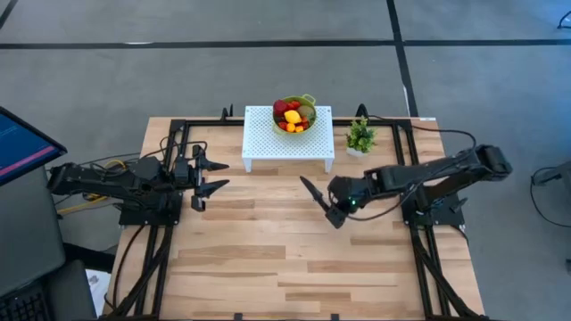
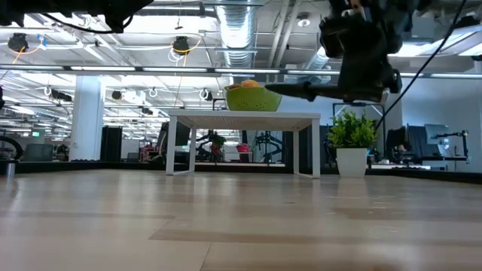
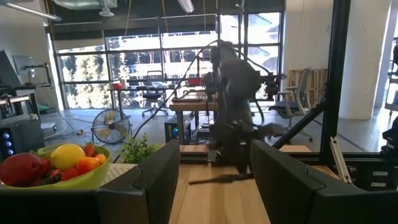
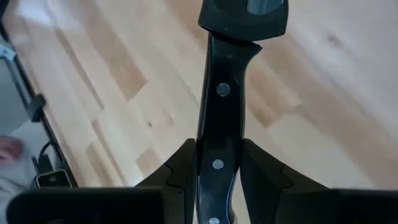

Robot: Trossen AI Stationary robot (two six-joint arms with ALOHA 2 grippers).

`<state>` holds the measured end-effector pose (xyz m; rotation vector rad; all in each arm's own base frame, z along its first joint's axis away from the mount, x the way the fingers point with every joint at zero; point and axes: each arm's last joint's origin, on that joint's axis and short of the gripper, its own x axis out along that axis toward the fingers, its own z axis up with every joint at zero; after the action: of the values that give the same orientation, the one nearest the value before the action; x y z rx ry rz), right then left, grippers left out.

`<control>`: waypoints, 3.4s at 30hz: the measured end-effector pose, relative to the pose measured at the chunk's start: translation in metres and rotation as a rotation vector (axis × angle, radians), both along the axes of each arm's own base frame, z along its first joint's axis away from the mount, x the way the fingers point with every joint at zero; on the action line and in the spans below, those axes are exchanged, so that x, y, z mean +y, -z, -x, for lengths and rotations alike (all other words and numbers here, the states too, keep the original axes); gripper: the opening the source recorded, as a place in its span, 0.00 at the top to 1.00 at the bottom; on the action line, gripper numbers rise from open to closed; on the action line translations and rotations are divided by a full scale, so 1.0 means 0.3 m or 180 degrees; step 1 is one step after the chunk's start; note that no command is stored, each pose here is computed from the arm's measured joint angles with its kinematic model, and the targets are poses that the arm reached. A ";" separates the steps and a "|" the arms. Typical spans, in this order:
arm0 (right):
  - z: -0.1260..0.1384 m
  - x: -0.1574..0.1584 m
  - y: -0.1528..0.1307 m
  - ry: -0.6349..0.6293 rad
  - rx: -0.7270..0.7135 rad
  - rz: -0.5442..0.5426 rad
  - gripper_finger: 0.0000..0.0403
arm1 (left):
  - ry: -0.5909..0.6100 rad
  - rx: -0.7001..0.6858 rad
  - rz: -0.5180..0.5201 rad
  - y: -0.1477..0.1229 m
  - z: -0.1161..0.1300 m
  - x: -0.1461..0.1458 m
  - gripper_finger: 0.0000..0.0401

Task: Pick & Place Fruit
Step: Put the black knife on the shelf to the right of the green strainer bowl, then return to Home Position

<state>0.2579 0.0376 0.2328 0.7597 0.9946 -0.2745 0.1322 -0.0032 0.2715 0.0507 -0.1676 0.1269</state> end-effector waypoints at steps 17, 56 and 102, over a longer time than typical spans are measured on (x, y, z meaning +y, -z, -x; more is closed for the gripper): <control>0.070 -0.238 -0.228 0.0962 0.0762 0.0074 0.79 | 0.0001 -0.0030 0.0002 -0.003 0.001 0.000 0.52; -0.188 -0.719 -0.195 0.1533 0.0879 -0.0112 0.79 | 0.0000 -0.0050 0.0003 -0.005 0.001 0.000 0.52; -0.148 -0.681 -0.322 0.1226 0.0463 0.0338 0.68 | 0.0000 -0.0067 0.0004 -0.007 0.001 0.000 0.52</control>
<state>0.3024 -0.1665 0.3292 0.8400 0.9569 -0.7193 0.1318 -0.0032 0.2735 0.0480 -0.1884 0.1276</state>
